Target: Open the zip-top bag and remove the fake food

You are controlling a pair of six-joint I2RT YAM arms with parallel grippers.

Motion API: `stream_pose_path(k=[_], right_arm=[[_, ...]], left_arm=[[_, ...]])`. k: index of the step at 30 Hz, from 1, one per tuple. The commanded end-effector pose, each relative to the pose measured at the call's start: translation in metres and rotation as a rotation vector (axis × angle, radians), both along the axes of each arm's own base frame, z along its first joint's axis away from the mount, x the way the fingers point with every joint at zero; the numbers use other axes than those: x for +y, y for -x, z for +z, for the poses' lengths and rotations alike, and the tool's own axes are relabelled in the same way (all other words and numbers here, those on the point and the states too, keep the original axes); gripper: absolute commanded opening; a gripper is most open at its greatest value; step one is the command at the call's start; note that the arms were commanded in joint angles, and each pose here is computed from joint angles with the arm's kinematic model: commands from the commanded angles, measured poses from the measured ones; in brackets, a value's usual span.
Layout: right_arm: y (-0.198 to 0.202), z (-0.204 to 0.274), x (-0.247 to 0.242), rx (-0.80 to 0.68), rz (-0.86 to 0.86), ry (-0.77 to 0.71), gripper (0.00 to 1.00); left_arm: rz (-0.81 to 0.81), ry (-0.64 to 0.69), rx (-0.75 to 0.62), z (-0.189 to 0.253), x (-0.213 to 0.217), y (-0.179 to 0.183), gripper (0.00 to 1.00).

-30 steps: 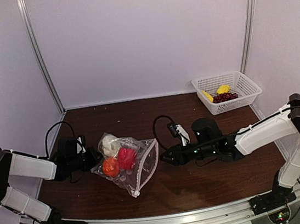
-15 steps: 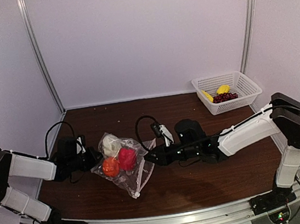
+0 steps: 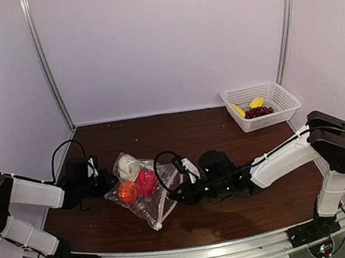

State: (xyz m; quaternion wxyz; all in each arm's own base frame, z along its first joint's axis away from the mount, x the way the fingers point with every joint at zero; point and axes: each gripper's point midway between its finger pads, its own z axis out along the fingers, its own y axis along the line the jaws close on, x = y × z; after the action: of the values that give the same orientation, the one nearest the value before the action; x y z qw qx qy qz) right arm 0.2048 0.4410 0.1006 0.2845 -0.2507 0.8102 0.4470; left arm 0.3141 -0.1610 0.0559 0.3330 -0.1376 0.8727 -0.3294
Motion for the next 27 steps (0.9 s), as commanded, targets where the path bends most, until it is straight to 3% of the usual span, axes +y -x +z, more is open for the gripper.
stream_pose_path(k=[1,16,22,27], right_arm=[[-0.002,-0.004,0.007,-0.069,0.01,0.016,0.22],[-0.056,-0.005,0.055,-0.154,-0.113,0.019,0.26],[-0.074,-0.014,0.059,-0.151,-0.195,0.042,0.35],[-0.084,-0.014,0.064,-0.153,-0.23,0.046,0.54]], left_arm=[[-0.012,0.004,-0.018,0.002,0.0,0.001,0.0],[-0.091,0.022,-0.037,0.008,-0.019,0.001,0.0],[-0.199,0.012,-0.059,0.011,-0.043,0.002,0.0],[-0.325,0.005,-0.056,0.005,-0.073,0.007,0.0]])
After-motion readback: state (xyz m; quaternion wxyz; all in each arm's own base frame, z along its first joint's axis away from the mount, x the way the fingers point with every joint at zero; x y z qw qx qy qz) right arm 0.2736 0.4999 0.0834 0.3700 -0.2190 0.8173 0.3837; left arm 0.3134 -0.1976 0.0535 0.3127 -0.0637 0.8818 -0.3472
